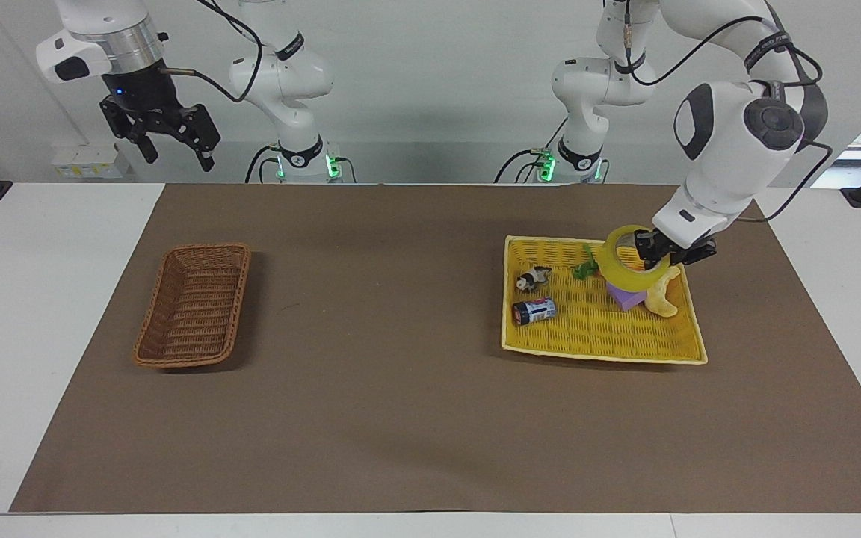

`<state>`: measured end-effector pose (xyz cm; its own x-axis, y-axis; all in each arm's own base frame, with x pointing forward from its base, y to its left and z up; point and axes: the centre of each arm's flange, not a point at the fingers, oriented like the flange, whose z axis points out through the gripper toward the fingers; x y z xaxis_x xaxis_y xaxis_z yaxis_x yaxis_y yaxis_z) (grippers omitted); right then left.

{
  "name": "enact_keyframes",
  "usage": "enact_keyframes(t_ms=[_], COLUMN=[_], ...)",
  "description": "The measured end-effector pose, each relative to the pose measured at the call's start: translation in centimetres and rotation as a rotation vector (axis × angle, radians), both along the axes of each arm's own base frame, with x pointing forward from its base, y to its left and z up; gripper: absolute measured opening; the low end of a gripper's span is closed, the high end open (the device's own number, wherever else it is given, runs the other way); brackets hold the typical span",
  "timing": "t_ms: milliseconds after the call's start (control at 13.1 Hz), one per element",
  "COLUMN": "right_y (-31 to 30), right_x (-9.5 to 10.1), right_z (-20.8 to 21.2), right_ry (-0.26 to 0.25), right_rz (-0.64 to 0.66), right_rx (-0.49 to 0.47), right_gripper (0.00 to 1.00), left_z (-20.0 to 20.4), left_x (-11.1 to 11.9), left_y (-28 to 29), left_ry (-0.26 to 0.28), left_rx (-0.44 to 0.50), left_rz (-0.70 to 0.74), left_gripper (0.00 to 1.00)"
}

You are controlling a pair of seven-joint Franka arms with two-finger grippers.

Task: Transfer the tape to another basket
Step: 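Lift the tape roll with the left gripper out of the tray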

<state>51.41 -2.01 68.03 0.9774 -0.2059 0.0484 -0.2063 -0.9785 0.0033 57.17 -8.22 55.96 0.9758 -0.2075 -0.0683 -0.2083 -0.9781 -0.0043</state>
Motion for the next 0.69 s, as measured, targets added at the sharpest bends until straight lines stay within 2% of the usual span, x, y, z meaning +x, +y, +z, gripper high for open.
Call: enact_keyframes(t_ms=[153, 535, 688], right_y=[0.0, 0.0, 0.0], right_x=[0.0, 0.0, 0.0], right_z=[0.0, 0.0, 0.0], right_ry=[0.0, 0.0, 0.0], right_rz=[0.0, 0.0, 0.0], right_rx=[0.0, 0.0, 0.0], right_gripper=[1.0, 1.0, 1.0], left_z=[1.1, 1.4, 1.9], left_x=[-0.6, -2.9, -3.9], left_y=[-2.6, -11.9, -15.9], left_ry=[-0.016, 0.018, -0.021], left_rx=[-0.02, -0.143, -0.176], left_rz=[0.058, 0.146, 0.166], left_gripper=[0.22, 0.22, 0.22])
